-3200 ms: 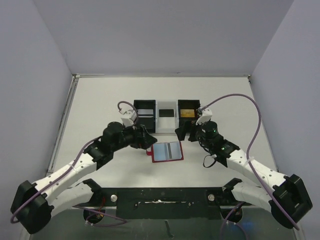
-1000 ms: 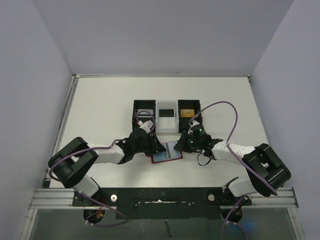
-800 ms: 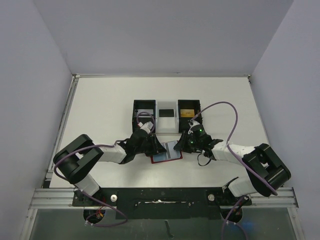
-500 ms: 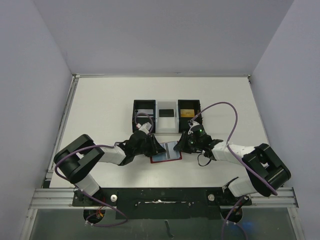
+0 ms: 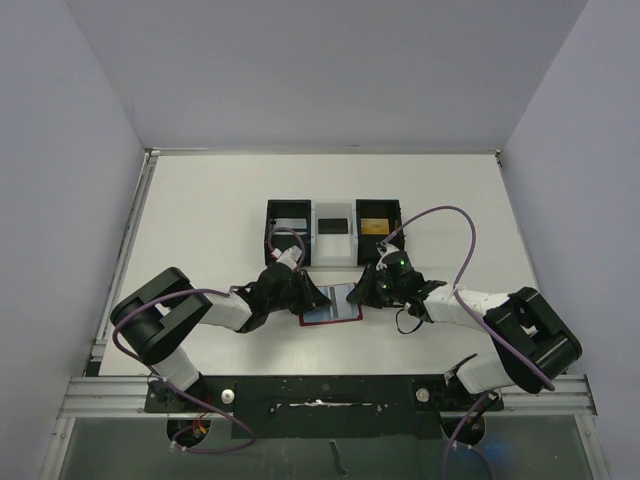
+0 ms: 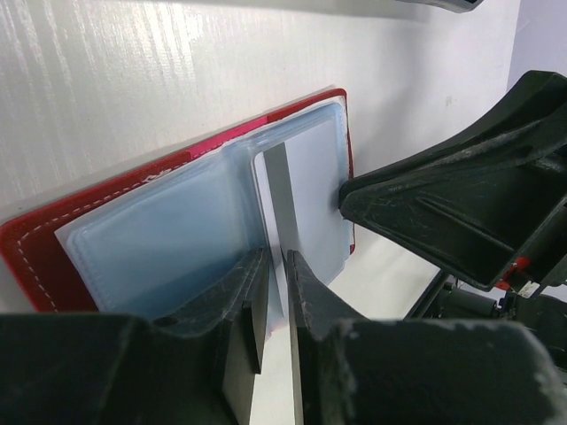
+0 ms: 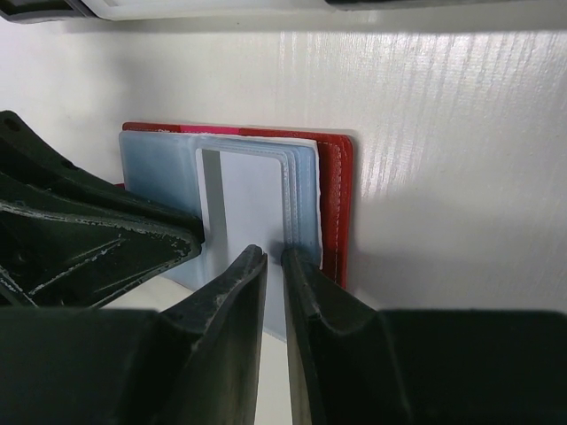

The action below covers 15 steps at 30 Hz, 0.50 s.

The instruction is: Take the credit cards out of the card holder

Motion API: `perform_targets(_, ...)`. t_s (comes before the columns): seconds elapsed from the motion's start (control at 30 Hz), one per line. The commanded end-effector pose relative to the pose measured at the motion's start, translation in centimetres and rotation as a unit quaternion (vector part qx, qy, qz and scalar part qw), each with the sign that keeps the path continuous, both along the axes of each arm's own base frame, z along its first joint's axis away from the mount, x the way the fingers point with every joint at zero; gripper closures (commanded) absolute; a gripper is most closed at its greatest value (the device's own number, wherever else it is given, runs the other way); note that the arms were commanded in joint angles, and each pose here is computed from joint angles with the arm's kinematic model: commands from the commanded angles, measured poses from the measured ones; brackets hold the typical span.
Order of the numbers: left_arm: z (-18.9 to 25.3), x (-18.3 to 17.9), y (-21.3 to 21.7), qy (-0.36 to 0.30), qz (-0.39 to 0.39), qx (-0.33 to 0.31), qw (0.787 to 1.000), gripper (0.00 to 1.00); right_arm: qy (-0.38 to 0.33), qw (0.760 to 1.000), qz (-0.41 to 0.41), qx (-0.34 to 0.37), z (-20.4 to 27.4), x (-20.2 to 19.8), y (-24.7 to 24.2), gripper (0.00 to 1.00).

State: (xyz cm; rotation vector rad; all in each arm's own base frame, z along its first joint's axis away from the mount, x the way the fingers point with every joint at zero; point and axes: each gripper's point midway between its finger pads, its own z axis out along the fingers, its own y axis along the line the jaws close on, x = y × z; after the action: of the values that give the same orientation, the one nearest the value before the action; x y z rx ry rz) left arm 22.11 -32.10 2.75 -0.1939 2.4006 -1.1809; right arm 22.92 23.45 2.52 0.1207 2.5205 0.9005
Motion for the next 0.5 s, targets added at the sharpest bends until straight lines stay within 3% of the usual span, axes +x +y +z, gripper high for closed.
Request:
perform_targets(0.0, 2.31, 0.64, -1.27, -0.037, -0.016, -0.03, 0.999, 0.87, 0.001, 1.0, -0.003, -0.004, 0.11, -0.2, -0.38, 0.82)
perform_targets(0.47, 3.08, 0.51, -1.37, -0.046, -0.029, -0.035, 0.998, 1.0, -0.013, 1.0, 0.007, -0.002, 1.06, 0.41, 0.04, 0.81)
